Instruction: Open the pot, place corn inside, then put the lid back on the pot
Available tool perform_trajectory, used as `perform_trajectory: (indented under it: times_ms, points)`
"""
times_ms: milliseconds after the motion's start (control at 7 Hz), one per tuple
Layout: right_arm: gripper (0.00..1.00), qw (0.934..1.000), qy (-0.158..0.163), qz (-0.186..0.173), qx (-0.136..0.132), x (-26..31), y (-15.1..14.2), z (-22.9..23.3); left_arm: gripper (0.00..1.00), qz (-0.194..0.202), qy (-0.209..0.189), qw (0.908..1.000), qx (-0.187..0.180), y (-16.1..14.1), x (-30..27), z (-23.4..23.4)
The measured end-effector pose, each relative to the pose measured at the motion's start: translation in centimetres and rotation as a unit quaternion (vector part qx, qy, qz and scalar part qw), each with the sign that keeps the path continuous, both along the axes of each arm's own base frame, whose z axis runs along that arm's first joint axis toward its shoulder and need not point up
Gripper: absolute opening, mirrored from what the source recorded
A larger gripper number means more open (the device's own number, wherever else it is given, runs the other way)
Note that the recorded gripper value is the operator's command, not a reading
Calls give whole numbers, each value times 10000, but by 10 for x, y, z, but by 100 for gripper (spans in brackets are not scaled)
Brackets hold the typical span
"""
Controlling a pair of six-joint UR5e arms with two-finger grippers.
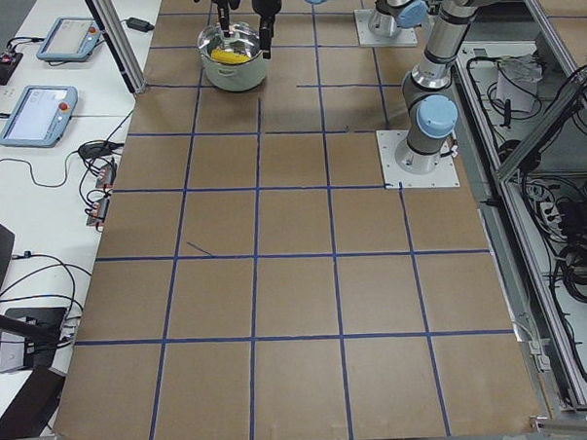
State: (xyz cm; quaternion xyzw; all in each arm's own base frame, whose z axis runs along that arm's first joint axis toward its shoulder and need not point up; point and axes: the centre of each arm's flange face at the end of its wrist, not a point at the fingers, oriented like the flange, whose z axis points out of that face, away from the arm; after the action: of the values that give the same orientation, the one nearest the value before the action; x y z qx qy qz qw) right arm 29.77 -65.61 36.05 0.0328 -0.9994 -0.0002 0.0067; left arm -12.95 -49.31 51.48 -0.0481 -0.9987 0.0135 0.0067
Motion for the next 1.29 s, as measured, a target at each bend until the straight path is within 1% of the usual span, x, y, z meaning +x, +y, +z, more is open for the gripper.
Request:
perform_trajectory:
  times_ms: [143, 286, 429, 571, 714, 857, 1286]
  points:
    - [37, 10000, 7, 4, 20, -1, 0, -1, 100, 0, 0, 10000, 0, 0, 0, 0]
    - [39, 10000, 18, -1, 51, -1, 1, -1, 100, 0, 0, 10000, -1, 0, 0, 0]
    - [44, 9999, 28, -12, 99, -2, 2, -1, 100, 0, 0, 10000, 0, 1, 0, 0]
    - [63, 9999, 36, -21, 132, -2, 3, 0, 100, -2, 0, 10000, 4, 1, 0, 0]
    - [73, 9999, 37, -27, 147, -3, 4, 2, 100, -4, 0, 10000, 3, 2, 0, 0]
    - [78, 9999, 7, -30, 146, -2, 4, 3, 100, -6, 0, 10000, 0, 2, 0, 1]
    - [85, 9999, -119, -45, 116, -2, 1, 9, 100, -8, 0, 10000, 0, 2, -1, 1]
